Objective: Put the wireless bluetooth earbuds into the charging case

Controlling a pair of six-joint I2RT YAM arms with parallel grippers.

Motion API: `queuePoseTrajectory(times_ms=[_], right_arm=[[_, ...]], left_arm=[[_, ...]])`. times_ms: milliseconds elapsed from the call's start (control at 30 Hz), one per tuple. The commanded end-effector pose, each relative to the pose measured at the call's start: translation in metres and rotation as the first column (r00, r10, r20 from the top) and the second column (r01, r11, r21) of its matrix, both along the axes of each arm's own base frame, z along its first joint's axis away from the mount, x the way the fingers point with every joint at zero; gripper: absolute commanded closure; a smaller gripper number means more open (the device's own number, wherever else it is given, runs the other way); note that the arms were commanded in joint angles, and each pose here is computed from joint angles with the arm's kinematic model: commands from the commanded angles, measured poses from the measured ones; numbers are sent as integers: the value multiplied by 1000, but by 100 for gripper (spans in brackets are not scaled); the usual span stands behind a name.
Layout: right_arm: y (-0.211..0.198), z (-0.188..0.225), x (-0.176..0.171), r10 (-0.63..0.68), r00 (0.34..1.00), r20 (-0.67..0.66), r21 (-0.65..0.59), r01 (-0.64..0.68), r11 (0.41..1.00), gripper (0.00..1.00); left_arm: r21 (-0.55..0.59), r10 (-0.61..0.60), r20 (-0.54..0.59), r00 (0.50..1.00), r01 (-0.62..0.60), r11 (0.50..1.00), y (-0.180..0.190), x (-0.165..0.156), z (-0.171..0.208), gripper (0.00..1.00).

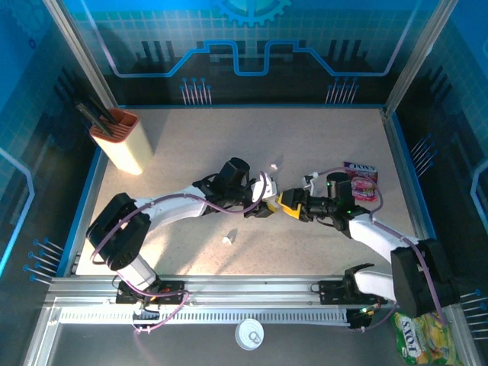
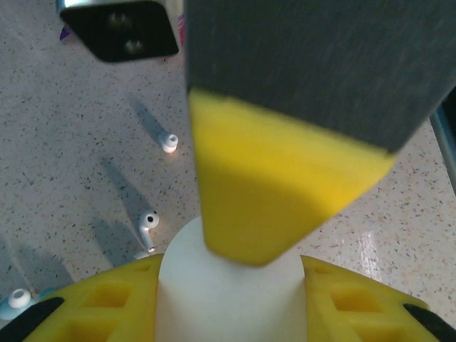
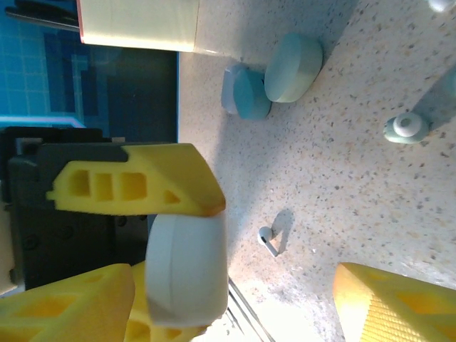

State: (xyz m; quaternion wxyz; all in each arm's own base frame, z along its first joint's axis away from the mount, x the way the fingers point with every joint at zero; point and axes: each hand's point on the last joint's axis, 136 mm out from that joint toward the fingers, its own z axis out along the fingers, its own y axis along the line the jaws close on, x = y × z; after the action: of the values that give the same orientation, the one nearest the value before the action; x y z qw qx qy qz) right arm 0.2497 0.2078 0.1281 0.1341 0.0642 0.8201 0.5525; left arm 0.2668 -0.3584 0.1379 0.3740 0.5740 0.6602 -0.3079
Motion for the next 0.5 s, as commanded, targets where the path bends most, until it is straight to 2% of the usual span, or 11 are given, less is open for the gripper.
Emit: queuePoseTrajectory(times_ms=[0, 200, 467], right_arm=[[11, 10, 3, 27, 999, 37, 50, -28, 998, 33], [12, 10, 4, 24, 999, 31, 58, -25, 998, 57], [11, 21, 6, 7, 999, 50, 81, -11, 997, 76]], left_arm=[[-75, -38, 36, 999, 41, 996, -9, -4, 31, 63], [-76, -34, 48, 998, 38, 996, -9, -4, 35, 62], [-90, -6, 65, 998, 12, 996, -10, 3, 37, 61]])
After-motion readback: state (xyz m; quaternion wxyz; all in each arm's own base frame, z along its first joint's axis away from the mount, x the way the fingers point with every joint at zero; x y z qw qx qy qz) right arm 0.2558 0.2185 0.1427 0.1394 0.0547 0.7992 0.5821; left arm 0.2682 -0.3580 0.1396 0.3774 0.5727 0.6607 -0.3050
